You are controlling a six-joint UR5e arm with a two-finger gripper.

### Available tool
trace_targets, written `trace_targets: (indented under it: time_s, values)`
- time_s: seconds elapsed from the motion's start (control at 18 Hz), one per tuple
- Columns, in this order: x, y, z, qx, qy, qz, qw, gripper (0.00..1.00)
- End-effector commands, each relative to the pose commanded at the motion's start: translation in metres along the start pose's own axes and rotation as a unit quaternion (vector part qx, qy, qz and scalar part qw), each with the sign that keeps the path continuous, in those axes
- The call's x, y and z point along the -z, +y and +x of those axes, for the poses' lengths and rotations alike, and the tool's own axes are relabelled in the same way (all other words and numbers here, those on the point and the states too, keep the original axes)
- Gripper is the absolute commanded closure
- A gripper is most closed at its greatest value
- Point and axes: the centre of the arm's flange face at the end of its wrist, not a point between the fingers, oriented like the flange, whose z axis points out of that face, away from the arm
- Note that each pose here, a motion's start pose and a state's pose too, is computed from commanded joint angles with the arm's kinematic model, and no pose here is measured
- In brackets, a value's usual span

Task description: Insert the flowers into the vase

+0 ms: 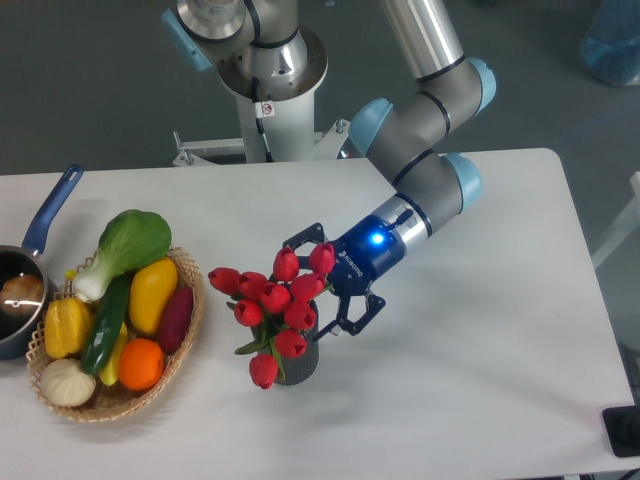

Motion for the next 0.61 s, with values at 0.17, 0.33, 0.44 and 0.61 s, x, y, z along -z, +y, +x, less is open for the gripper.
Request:
trace_targets:
  time_s: [0.17,0.33,0.44,0.61]
  values:
    - [0.012,0.003,-0.002,0.001,-0.010,-0.001,0.9999,0.00]
    - [0.023,0.000,-0.004,-0.002,-0.020,0.003,0.9998,0.00]
    - [0.032,-0.002,-0.006,-0.003,-0.028,0.007,0.9996,0.00]
    - [0.043,-0.005,-0.008,-0.005,-0.037,0.008,0.9993,0.00]
